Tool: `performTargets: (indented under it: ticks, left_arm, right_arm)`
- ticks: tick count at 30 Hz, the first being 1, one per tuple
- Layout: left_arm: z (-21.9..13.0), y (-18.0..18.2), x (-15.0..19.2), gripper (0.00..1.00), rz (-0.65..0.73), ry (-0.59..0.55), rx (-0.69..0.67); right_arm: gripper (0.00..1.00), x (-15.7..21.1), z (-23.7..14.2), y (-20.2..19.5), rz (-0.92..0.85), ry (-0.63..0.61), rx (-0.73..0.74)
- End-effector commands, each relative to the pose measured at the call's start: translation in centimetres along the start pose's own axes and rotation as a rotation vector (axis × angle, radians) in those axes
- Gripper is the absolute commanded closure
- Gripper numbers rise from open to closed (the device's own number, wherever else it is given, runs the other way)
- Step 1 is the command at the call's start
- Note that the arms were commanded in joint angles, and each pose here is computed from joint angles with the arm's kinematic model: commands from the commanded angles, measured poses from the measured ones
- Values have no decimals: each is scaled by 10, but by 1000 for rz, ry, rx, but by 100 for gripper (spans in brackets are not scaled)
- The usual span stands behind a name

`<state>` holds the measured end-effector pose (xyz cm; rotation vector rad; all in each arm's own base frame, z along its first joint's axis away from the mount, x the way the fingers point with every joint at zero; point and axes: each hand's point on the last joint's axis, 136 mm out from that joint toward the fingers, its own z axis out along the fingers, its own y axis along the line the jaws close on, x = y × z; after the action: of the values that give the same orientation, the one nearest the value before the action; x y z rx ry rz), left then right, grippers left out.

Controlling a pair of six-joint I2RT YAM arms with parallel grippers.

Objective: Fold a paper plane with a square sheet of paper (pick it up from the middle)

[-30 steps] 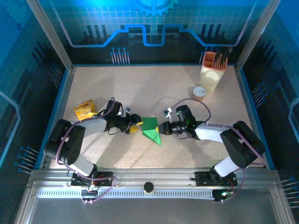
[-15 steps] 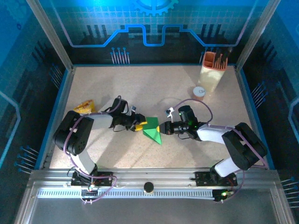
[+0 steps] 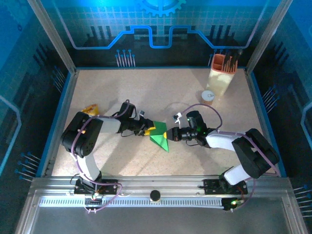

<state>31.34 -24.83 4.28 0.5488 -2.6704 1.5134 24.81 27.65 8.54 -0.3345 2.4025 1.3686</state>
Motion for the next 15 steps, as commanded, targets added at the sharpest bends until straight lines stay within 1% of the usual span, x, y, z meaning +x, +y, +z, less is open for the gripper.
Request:
performTargets:
  ticks: [1,5,10,15]
  left_arm:
    - [5,-7,-1,71,-1,23,28]
    - [6,-6,-4,72,-2,11,26]
    - [8,-5,-4,77,-2,10,31]
    - [4,-5,-4,78,12,-10,35]
  right_arm:
    - [94,-2,-4,2,1,-11,-20]
    - [94,-2,-5,2,1,-14,-20]
    - [94,-1,-6,-1,5,-15,-10]
    - [92,1,-8,-8,17,-16,4]
